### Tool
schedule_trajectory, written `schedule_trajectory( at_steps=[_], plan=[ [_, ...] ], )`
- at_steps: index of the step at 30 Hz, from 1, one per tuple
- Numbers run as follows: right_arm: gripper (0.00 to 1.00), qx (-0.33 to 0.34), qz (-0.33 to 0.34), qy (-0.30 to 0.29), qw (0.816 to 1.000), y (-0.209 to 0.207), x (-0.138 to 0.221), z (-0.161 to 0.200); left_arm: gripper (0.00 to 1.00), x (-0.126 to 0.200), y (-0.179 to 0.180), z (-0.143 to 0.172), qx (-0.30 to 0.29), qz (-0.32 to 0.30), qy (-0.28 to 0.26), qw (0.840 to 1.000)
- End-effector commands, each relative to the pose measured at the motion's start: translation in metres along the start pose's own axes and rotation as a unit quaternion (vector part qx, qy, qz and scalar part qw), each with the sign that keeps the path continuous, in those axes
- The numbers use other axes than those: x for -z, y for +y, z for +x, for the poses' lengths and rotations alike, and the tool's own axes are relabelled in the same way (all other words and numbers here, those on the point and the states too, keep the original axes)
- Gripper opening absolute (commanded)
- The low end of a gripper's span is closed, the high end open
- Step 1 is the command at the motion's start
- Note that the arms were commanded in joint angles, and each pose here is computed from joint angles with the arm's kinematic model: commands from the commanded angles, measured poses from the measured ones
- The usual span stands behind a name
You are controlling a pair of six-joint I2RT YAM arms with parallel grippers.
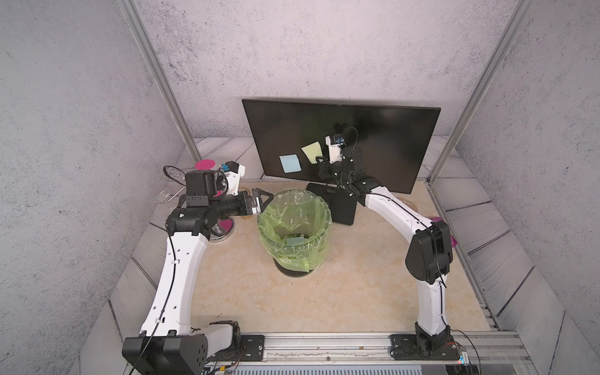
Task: Remove the sticky note from the monitor
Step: Tear off the sticky note from the monitor, then place the sticky note in the trash bin.
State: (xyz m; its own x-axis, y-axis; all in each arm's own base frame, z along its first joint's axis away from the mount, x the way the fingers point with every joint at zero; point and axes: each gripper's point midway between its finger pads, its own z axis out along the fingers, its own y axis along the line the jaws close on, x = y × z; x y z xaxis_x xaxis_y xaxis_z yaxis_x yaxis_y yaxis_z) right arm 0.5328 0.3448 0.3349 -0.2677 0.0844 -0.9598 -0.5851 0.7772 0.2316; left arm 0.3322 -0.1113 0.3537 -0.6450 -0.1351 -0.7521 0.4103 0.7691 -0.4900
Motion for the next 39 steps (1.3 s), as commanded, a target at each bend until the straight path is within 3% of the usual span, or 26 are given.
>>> schedule_trajectory(
  at_steps=[1, 13, 18, 25, 30, 35, 39],
  plan=[
    [0.00, 0.007, -0.022, -0.028, 0.999, 0.015, 0.019, -0.024, 1.00, -0.002, 0.004, 0.001, 0.000, 0.000, 0.005, 1.000],
    [0.00, 0.066, -0.139, -0.030, 0.988, 0.086, 0.094, -0.034, 1.00, -0.004, 0.005, -0.009, -0.002, -0.002, -0.001, 1.000],
    [0.00, 0.128, -0.234, 0.045, 0.963, 0.136, 0.133, 0.003, 1.00, -0.005, 0.008, -0.014, -0.002, -0.005, -0.003, 1.000],
    [0.00, 0.206, -0.252, 0.150, 0.934, 0.159, 0.165, 0.068, 1.00, -0.006, 0.009, -0.022, 0.000, -0.004, -0.012, 1.000],
    [0.14, 0.236, -0.244, 0.184, 0.922, 0.163, 0.163, 0.089, 1.00, -0.007, 0.009, -0.027, 0.002, -0.002, -0.016, 1.000],
    [0.37, 0.229, -0.225, 0.163, 0.933, 0.161, 0.155, 0.077, 1.00, -0.008, 0.009, -0.028, 0.002, -0.001, -0.016, 1.000],
    [0.46, 0.218, -0.194, 0.136, 0.947, 0.156, 0.154, 0.059, 1.00, -0.011, 0.011, -0.028, 0.005, 0.002, -0.011, 1.000]
  ],
)
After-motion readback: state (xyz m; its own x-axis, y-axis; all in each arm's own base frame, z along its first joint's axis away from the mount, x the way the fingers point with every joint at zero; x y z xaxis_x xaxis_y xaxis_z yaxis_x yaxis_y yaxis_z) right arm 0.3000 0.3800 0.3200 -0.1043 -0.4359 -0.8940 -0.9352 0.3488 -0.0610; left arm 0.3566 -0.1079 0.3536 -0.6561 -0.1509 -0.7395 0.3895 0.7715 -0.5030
